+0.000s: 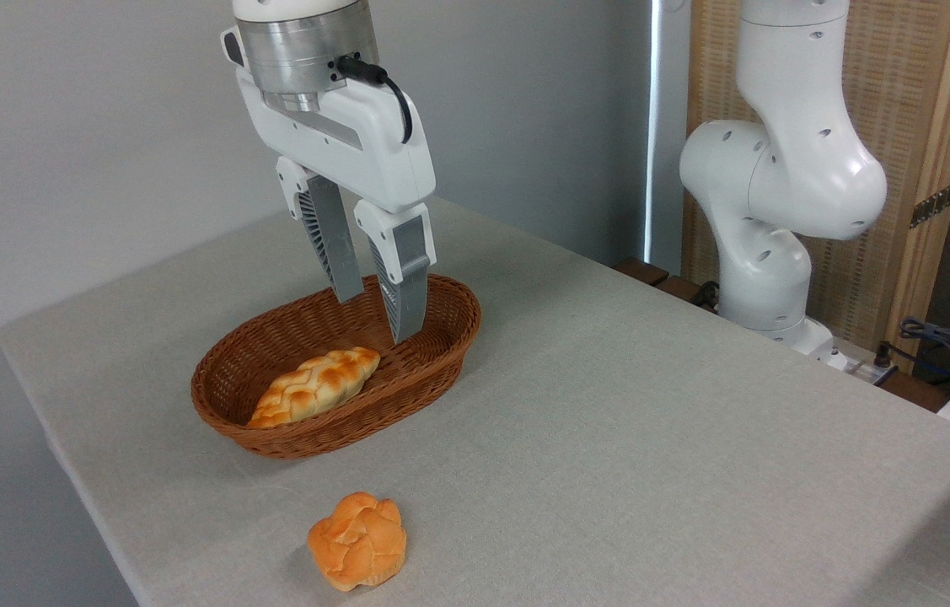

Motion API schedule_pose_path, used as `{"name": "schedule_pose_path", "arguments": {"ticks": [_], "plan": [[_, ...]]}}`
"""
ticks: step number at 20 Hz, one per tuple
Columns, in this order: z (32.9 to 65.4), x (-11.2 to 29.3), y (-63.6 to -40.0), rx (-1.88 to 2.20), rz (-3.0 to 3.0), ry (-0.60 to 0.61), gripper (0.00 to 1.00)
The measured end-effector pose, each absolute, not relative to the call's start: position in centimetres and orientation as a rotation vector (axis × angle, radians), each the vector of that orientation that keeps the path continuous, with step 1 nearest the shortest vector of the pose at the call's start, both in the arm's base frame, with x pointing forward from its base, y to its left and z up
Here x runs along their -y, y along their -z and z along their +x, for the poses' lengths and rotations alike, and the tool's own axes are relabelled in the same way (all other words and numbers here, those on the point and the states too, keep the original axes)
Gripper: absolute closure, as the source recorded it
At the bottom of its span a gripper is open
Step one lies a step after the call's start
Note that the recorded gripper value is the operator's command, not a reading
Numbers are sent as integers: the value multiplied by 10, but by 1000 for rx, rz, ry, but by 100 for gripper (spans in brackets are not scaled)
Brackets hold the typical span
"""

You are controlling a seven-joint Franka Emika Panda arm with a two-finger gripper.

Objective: Put bread into the basket

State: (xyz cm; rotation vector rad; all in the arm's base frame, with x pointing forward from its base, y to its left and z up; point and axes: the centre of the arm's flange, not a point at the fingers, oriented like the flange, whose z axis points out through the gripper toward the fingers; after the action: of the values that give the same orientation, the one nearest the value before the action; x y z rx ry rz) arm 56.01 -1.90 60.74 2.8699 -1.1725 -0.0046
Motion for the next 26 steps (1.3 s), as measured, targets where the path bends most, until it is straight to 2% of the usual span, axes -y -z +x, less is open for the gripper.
{"name": "schedule_pose_path", "arguments": {"ticks": [17,22,26], "plan": [[563,18,-606,1187,2871,-21,0],[574,16,-582,1188,2899,-136,0],[580,-2,-558,1146,2945,-267,0]]}}
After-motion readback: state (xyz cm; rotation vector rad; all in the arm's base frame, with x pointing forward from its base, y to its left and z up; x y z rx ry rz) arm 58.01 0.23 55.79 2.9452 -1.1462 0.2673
